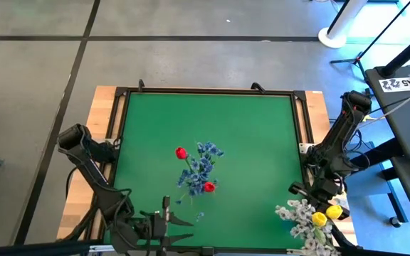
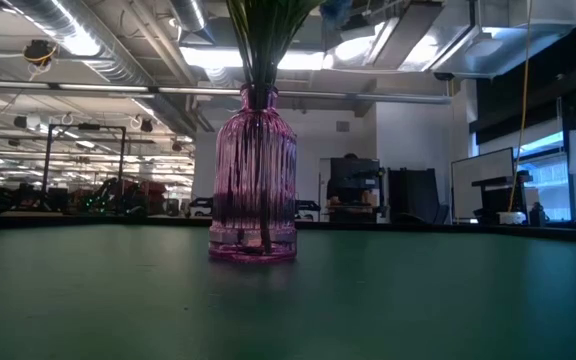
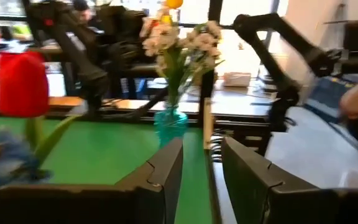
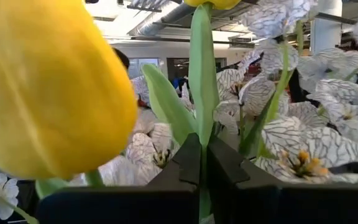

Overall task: Sort flowers into vase by color
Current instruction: Put the yellow flower into the blue vase

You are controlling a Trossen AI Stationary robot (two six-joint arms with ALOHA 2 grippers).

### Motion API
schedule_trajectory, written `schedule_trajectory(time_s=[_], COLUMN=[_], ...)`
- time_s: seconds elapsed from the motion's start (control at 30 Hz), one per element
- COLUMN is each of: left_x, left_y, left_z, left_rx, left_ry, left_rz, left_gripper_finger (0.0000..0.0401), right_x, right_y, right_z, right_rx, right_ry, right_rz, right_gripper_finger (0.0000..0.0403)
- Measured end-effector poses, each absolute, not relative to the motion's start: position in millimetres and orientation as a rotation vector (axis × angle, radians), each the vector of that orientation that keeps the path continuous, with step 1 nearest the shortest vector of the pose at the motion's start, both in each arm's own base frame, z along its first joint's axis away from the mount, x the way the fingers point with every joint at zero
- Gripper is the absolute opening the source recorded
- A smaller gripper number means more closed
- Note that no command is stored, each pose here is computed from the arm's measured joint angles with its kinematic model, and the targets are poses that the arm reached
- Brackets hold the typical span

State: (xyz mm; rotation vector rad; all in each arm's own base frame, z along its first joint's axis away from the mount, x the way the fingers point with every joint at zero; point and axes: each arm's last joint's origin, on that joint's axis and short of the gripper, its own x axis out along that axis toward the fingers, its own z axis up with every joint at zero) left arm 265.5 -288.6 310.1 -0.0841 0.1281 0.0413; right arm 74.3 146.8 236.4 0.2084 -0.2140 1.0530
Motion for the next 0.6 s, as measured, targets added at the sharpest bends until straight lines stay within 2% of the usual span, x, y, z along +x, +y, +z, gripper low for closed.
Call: schedule_trajectory(time_s=[0.2,0.6], left_x=[267.5,267.4], left_y=[-288.9,-288.6], left_z=[317.6,317.9], left_rx=[-0.058,-0.063], left_ry=[0.075,0.071], left_rz=[0.023,0.037], left_gripper_finger=[0.0108,0.0108], right_x=[74.6,75.4], right_y=[147.3,150.7], right_z=[234.1,232.6], right_rx=[0.196,0.192], right_ry=[-0.192,-0.096], right_rz=[1.053,1.084], right_gripper_finger=[0.0025,0.0099])
